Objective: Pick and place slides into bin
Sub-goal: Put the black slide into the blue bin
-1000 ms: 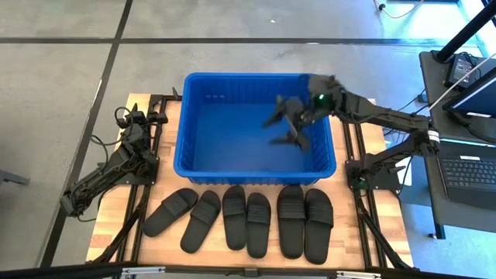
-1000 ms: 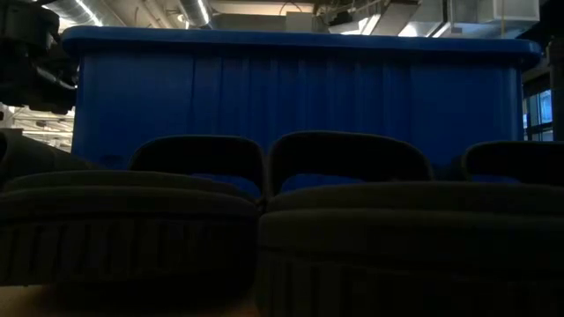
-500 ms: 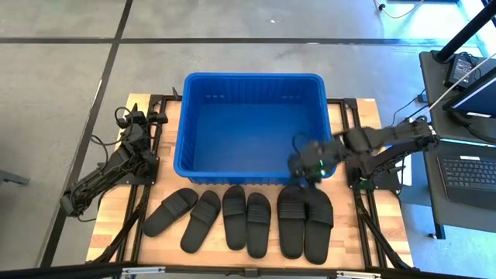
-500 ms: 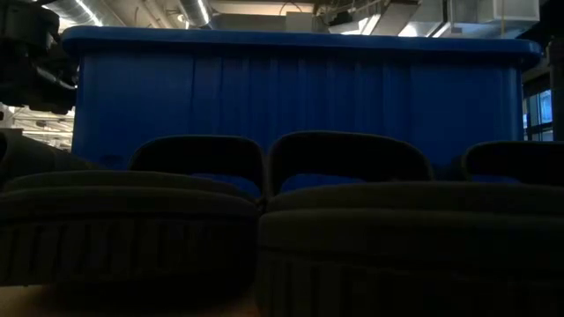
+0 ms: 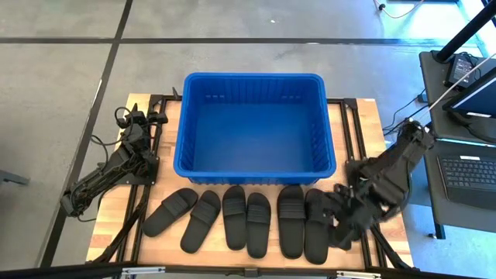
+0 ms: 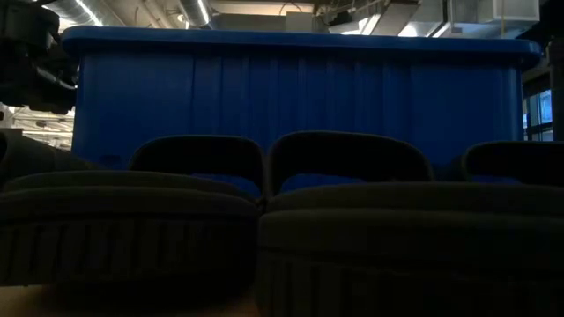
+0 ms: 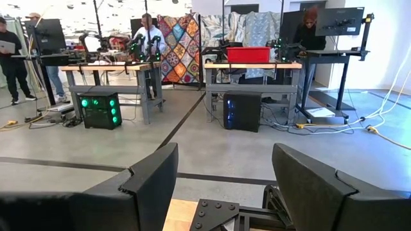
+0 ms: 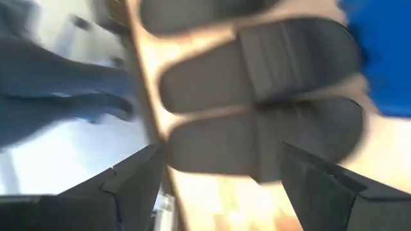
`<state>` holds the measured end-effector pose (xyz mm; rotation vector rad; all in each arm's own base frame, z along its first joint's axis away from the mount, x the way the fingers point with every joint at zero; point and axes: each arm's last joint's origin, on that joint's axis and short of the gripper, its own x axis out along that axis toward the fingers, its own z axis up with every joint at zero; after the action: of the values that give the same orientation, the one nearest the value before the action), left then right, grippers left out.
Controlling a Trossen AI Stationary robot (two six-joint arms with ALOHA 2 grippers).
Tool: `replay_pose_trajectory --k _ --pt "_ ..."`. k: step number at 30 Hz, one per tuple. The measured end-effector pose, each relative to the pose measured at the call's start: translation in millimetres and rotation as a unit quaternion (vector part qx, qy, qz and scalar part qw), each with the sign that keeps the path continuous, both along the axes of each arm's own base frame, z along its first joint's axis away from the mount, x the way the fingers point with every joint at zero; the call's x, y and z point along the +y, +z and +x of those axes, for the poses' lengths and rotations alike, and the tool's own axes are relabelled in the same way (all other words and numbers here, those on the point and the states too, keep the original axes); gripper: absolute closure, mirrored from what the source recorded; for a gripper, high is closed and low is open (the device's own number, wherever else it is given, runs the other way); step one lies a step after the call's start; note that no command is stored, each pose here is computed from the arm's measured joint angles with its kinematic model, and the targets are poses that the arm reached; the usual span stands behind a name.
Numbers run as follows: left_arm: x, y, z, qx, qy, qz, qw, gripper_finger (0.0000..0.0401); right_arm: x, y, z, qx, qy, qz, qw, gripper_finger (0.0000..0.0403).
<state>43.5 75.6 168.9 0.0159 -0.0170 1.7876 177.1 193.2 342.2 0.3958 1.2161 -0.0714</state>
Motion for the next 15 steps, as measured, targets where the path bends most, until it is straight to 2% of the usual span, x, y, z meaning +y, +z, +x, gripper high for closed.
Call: replay_pose_trajectory --k 7,9,15 --pt "0 0 0 0.000 0.000 0.000 1.000 0.0153 22 -35 -9 0.086 0.021 -0.122 0.989 0.0107" --pt "0 0 0 0.000 0.000 0.000 1.000 0.0153 27 -46 -6 0.106 0.023 -0.148 0.983 0.0107" --pt "0 0 0 0.000 0.000 0.000 1.000 0.0153 49 -87 11 0.146 0.089 -0.215 0.961 0.0107"
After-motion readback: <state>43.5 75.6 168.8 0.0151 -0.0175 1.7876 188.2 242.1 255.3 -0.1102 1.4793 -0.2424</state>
